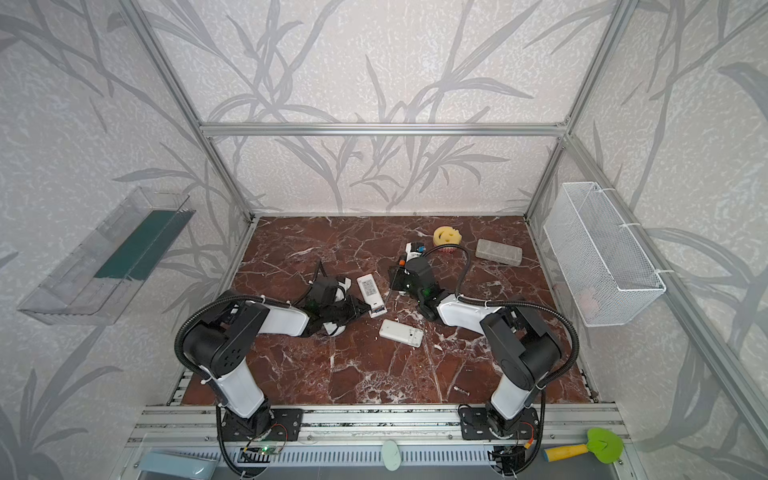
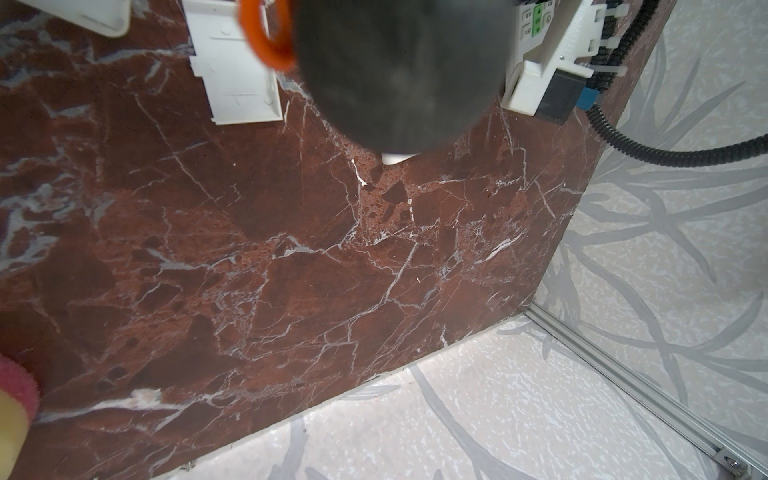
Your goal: Unload the batteries from the remote control
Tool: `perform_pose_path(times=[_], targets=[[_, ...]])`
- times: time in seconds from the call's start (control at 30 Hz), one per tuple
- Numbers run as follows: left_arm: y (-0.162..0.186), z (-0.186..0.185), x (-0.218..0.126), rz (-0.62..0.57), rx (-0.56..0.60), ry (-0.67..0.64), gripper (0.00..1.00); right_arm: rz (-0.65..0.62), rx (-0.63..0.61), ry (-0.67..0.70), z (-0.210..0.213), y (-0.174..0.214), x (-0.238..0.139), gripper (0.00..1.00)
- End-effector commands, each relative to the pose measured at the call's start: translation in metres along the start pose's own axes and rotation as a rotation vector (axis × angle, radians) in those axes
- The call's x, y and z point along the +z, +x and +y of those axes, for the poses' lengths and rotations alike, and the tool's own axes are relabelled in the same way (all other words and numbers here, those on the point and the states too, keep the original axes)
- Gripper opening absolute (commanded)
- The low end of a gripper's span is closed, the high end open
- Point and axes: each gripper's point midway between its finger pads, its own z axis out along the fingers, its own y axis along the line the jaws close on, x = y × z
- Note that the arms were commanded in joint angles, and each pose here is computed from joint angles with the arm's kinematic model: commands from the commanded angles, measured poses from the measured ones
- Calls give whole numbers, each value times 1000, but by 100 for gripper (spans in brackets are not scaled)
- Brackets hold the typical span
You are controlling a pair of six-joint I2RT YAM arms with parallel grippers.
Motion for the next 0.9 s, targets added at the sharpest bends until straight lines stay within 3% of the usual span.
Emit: perform_pose_path(times=[0.0,0.53,0.87], targets=[[20,29,2,52,-51,-90,19,-38,-3,-35,15,-17,-2,0],[20,30,2,52,-51,-95,20,10,-231,1,37,-3,5,0],[19,29,2,52,-51,-94,20,106,-392,64,36,32,18,0]])
